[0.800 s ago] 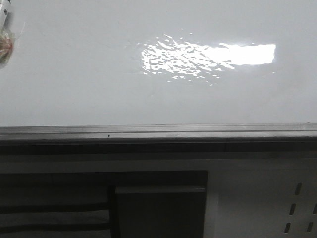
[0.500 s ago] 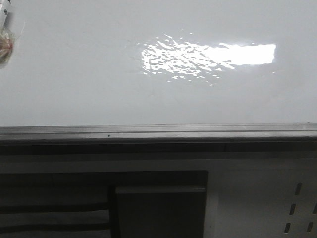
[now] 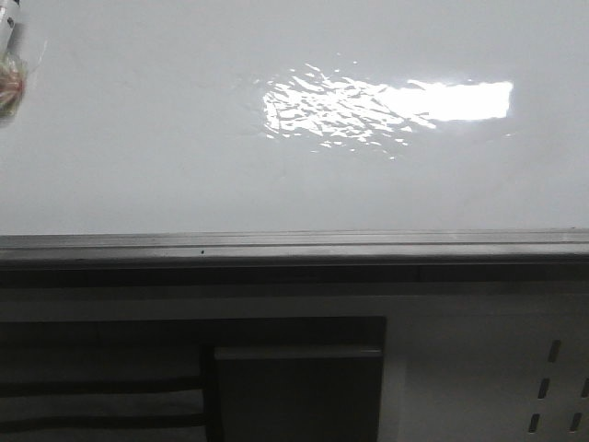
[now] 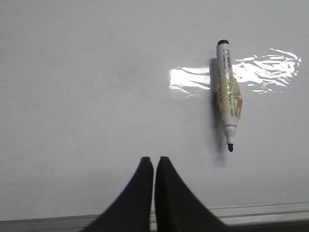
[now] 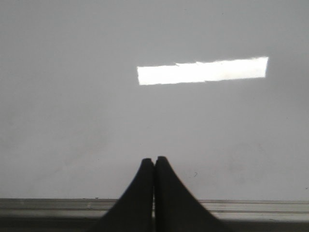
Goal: Write number 4 on whiteboard
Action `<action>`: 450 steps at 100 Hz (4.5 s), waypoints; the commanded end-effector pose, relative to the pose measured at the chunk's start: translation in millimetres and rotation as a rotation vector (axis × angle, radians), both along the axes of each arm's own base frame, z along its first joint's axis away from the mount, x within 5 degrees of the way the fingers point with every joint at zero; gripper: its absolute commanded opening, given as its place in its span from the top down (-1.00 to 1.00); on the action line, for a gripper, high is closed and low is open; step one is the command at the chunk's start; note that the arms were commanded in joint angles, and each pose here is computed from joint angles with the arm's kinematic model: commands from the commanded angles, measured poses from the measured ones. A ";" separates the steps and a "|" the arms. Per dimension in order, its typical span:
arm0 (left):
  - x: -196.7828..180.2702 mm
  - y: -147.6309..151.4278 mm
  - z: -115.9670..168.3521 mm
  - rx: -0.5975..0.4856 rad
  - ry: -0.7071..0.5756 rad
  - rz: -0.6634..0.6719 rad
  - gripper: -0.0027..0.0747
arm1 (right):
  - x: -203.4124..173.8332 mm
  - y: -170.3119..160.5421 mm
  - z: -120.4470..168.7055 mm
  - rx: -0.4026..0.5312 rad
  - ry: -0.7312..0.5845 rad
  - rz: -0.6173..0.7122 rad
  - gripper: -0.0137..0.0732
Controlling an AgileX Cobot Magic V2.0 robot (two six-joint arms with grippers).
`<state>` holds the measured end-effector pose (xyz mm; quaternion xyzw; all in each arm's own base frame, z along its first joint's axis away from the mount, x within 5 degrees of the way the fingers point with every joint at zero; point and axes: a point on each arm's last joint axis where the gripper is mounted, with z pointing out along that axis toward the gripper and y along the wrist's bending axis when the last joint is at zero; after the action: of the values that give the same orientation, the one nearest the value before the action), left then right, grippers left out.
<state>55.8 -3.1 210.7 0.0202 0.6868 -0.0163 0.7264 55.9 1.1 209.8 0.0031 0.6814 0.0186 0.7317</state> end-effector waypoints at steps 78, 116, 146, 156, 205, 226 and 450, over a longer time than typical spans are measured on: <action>-14.8 -4.3 147.8 -0.102 -0.085 -0.062 0.98 | -10.6 -4.2 132.2 -0.093 0.095 -0.049 0.85; 6.0 -5.6 160.1 -0.099 -0.006 -0.063 0.98 | 5.5 -4.0 152.6 -0.094 0.128 -0.048 0.85; 6.4 -5.6 160.0 -0.099 -0.004 -0.063 0.98 | 5.4 -4.1 151.8 -0.094 0.137 -0.049 0.85; 6.5 -5.2 160.1 -0.087 -0.007 -0.058 0.88 | 5.4 -4.1 151.8 -0.092 0.137 -0.049 0.76; 7.3 -3.7 159.1 -0.035 -0.005 -0.038 -0.51 | 5.5 -4.6 153.3 -0.108 0.121 -0.055 -0.37; 8.8 -6.2 156.6 -0.112 0.015 -0.068 -0.37 | 5.5 -4.6 153.7 -0.108 0.117 -0.055 -0.37; 139.9 -120.6 145.3 0.526 0.653 -0.976 0.98 | 84.6 70.2 188.4 -0.346 0.552 0.974 -0.37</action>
<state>202.8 -108.7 336.7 0.4496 0.8136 -0.1515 0.3362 129.8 57.6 382.8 -0.3566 0.8211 0.1935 0.4015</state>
